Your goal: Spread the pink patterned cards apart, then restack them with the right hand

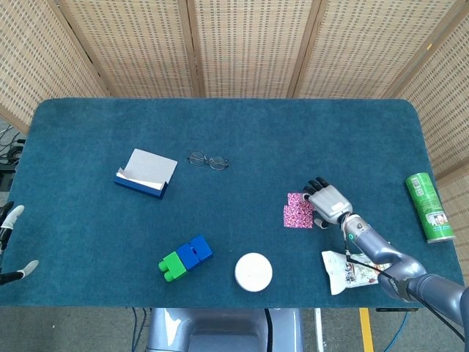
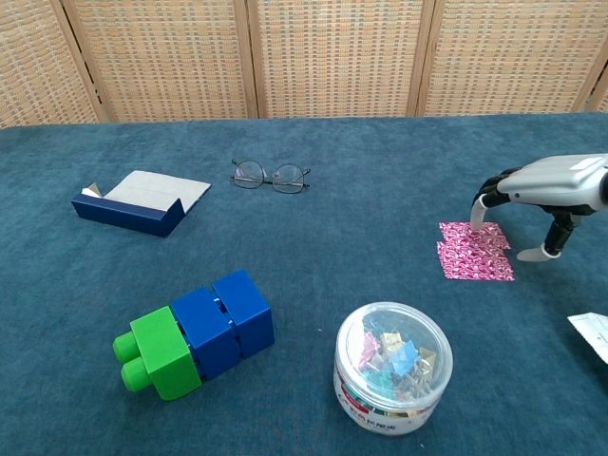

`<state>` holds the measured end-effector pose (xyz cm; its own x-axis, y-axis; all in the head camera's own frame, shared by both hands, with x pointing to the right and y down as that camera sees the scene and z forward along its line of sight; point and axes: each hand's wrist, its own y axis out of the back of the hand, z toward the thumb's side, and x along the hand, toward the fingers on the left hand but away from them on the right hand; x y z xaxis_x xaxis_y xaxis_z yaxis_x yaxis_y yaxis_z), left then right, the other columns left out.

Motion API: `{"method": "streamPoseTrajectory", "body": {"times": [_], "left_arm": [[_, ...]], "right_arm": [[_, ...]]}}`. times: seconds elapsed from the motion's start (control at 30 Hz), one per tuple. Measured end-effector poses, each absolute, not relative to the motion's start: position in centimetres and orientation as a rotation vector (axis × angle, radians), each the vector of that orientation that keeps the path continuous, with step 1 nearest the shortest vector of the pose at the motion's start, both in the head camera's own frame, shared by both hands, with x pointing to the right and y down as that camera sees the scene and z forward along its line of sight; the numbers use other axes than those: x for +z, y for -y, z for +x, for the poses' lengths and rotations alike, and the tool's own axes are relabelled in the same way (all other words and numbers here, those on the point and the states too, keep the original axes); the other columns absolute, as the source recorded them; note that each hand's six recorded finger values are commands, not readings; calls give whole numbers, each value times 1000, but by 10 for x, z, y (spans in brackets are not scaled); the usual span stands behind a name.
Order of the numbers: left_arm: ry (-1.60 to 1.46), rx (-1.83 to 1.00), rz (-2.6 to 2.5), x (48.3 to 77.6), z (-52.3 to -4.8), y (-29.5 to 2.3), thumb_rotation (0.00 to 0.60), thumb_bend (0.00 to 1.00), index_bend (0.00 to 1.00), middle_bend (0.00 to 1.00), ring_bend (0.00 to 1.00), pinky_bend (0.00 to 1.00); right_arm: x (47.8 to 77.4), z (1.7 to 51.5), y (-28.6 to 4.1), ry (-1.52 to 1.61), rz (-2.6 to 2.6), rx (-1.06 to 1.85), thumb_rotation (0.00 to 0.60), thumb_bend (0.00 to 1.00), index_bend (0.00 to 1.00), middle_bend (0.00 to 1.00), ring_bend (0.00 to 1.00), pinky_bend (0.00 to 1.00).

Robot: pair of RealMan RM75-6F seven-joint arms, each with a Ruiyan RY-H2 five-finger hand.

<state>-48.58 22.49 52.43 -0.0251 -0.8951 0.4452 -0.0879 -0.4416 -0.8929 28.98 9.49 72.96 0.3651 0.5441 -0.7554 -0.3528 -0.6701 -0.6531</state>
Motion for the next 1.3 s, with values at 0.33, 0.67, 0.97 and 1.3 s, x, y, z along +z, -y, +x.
{"method": "streamPoseTrajectory", "body": {"times": [0.33,0.67,0.97,1.3], "left_arm": [[-1047,-1538,-1588,525,-484,-225,600,58,0,0,0,0],[-1048,-1546,-1583,525,-486,-227,600,59,0,0,0,0],[-1050,-1551,-1577,524,-487,-228,600,58,0,0,0,0],[-1052,-1554,-1578,524,-488,-229,600,58,0,0,0,0]], "right_arm": [[726,292,-110,153,-1837,1410,600,373,241,169,0,0],[736,295,-111,144,-1829,1430,600,368,241,169,0,0],[742,298,-97,140,-1795,1451,600,372,241,169,0,0],[735,291,-91,159,-1798,1422,600,372,241,169,0,0]]}}
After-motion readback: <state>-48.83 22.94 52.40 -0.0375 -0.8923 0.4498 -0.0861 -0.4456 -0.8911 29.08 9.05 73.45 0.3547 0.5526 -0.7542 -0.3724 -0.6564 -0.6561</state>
